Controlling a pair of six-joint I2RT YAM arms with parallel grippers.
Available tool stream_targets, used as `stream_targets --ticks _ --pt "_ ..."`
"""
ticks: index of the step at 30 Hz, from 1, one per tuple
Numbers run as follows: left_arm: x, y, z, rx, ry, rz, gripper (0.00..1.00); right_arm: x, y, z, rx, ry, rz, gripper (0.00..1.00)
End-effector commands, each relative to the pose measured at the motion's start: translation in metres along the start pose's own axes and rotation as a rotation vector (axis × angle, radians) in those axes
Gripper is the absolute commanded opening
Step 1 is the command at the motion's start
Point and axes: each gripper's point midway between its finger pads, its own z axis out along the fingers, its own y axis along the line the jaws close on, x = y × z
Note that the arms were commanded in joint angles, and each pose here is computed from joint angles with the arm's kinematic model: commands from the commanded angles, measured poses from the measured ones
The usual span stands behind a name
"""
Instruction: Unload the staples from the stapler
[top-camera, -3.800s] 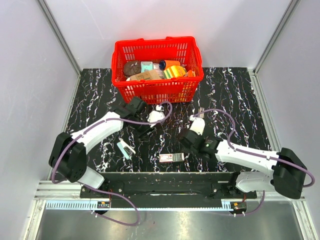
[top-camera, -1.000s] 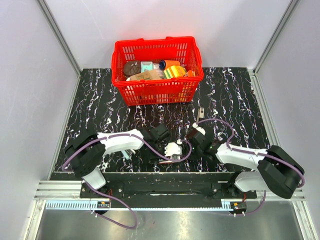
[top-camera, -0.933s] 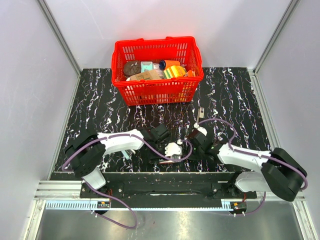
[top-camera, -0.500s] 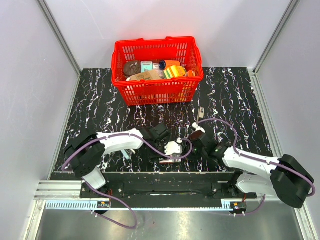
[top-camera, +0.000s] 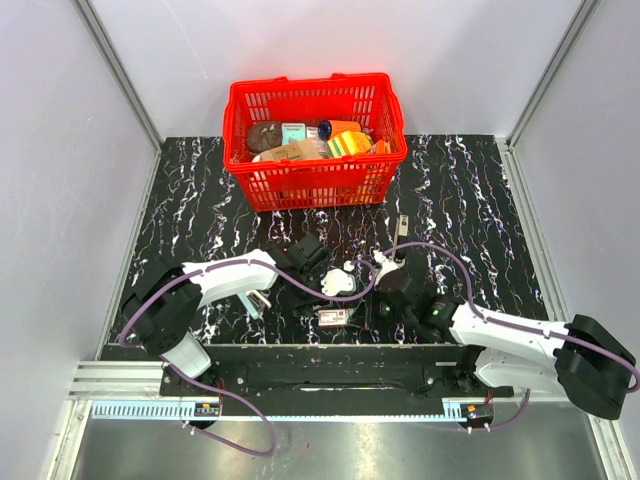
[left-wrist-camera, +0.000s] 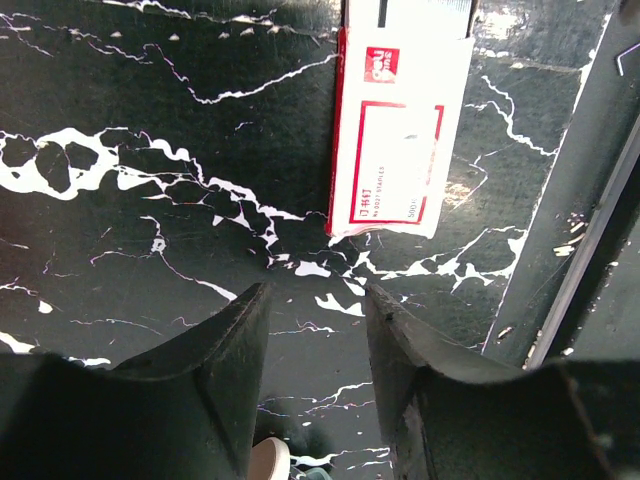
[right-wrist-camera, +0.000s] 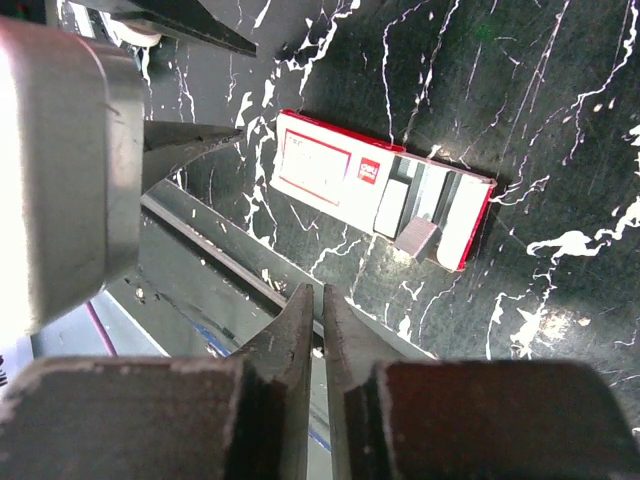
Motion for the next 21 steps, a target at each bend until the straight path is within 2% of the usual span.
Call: stream_targets --ticks 1,10,21 --pt "-0.021 0.002 -0.012 -0.006 -0.078 0.011 0.47 0.003 0.005 -0.002 -0.018 0.005 0.009 0.12" --pt "-0.02 0.004 -0.015 -0.018 -0.08 0.012 0.47 0.014 -0.01 0.013 0.055 0.066 0.008 0.11" --pt "-0.019 0.005 -0.015 -0.022 -0.078 0.013 0.47 0.007 -0.013 0.018 0.078 0.042 -0.006 0.11"
